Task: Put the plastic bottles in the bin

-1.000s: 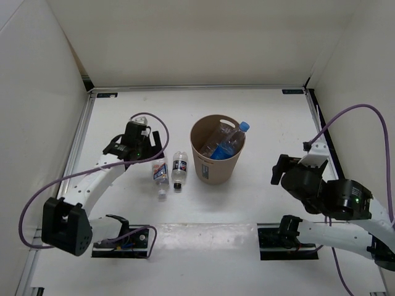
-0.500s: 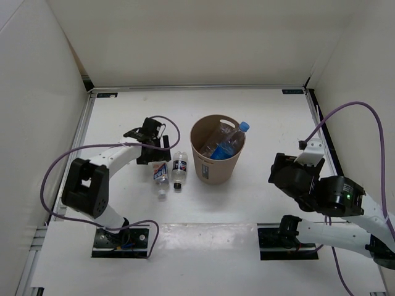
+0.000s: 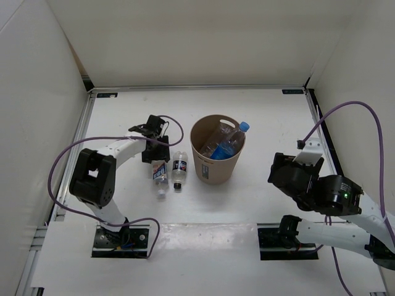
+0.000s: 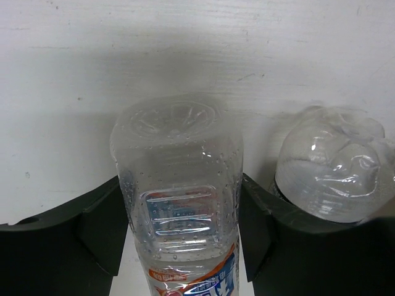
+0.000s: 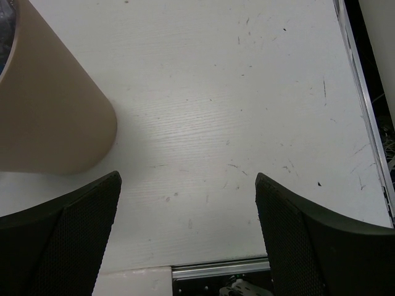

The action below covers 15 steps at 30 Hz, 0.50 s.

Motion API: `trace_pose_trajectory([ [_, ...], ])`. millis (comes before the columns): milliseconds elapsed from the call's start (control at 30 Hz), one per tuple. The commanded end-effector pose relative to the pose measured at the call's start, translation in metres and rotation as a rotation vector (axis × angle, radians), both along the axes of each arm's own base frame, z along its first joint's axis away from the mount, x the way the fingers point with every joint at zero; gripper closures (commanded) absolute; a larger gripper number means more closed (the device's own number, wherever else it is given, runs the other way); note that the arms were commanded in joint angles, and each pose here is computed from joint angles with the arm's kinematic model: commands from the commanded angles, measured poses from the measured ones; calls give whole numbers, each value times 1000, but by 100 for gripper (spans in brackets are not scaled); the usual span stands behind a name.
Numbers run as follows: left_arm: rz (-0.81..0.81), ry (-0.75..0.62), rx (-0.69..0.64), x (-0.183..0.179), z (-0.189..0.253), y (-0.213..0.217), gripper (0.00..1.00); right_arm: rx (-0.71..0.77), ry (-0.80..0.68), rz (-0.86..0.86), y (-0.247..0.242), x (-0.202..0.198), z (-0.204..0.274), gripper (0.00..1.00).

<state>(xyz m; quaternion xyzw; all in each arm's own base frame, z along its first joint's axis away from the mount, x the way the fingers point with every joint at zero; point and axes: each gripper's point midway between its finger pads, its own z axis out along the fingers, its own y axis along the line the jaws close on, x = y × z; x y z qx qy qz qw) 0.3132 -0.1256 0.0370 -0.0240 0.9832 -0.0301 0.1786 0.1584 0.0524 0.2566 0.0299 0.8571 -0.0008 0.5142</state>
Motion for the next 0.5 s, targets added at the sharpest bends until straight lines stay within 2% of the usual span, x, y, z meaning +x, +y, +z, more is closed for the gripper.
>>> trace_pose_trajectory([
  [0, -1, -81, 1, 11, 39, 1, 38, -19, -13, -26, -8, 1, 5, 10],
  [33, 4, -114, 2, 15, 51, 3, 38, -19, -14, -24, -8, 1, 6, 10],
  [100, 15, -219, 22, 23, 106, 10, 41, -16, -11, -26, -8, 1, 5, 10],
  [133, 20, -226, 36, 20, 118, 14, 41, -21, -13, -31, -9, 1, 5, 10],
  [200, 48, -344, 51, 26, 175, 23, 41, -16, -12, -32, -9, 1, 5, 10],
  [333, 144, -546, 83, 32, 260, 50, 41, -17, -13, -42, -11, 2, 5, 10],
  [467, 149, -741, -17, 39, 326, 50, 44, -25, -8, -42, -10, 2, 4, 10],
])
